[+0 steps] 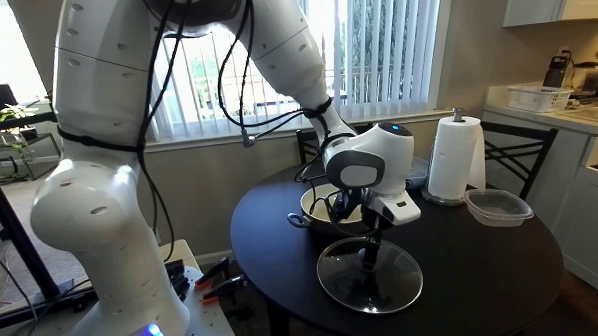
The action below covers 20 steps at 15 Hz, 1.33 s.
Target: Place the lid on the pan
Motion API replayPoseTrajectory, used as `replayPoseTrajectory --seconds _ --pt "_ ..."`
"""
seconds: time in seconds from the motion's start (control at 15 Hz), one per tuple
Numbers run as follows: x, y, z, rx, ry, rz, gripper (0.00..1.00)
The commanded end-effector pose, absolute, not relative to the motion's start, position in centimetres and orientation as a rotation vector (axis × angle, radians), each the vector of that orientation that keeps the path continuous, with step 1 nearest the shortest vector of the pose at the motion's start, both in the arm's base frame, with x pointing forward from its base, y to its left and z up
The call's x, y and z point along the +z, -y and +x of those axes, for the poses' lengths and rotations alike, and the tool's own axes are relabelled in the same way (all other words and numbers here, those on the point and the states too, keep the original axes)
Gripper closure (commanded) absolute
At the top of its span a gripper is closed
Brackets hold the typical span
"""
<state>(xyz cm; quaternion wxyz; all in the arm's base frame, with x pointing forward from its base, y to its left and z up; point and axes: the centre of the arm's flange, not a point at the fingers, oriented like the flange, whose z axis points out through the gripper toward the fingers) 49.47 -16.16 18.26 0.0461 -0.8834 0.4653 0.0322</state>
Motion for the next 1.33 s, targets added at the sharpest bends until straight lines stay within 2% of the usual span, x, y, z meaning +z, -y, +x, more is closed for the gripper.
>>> replayPoseTrajectory --seconds 0.0,0.47,1.27 --pt "17.5 15.0 48.9 0.065 -1.379 -2.768 0.0" --pt "18.5 15.3 49.7 -0.049 -1.298 -2.885 0.0" --pt "18.2 14.1 49.1 0.066 -1.182 -2.935 0.0"
